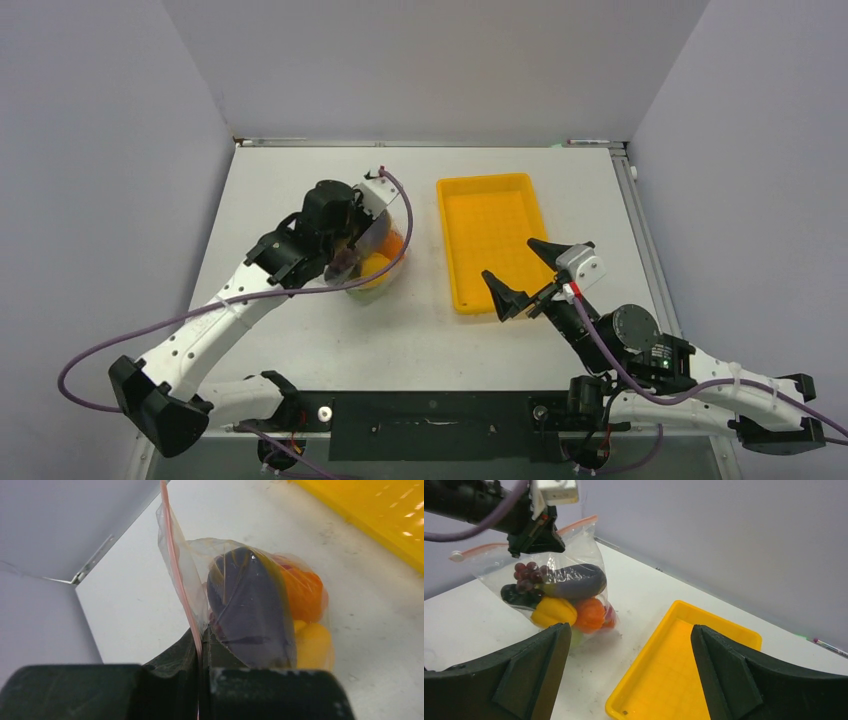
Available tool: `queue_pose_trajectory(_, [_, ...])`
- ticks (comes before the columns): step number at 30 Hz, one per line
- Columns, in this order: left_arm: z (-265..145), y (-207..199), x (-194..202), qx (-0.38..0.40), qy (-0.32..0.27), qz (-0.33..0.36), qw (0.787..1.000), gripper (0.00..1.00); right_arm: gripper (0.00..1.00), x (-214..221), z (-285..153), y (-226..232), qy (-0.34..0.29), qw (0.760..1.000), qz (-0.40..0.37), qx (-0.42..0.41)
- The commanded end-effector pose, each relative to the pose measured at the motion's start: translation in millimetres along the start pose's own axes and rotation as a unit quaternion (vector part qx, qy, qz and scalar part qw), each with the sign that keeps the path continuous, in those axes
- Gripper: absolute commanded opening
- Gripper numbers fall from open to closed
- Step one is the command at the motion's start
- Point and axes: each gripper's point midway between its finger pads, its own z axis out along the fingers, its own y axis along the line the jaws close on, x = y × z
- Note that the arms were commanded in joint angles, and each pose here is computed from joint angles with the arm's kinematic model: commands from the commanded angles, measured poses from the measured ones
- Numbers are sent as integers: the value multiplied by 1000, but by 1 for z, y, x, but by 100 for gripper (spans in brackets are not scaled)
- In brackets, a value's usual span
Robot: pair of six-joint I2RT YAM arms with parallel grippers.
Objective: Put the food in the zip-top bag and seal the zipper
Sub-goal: Place the zipper food storage bag at the center of the board.
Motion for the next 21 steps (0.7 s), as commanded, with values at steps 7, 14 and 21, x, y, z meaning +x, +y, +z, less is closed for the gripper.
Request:
queue_pose_trajectory(7, [59, 92, -32, -188, -8, 57, 980, 0, 97, -7, -6, -10, -11, 1000, 13, 12])
queue_pose_trajectory(14, [95, 72, -31, -166, 4, 69, 984, 0, 98, -10, -16, -18, -21, 999, 28, 15])
queue_pose_trajectory(21, [119, 2, -26, -90, 5, 82, 993, 0, 99, -11, -22, -22, -28, 999, 38, 14])
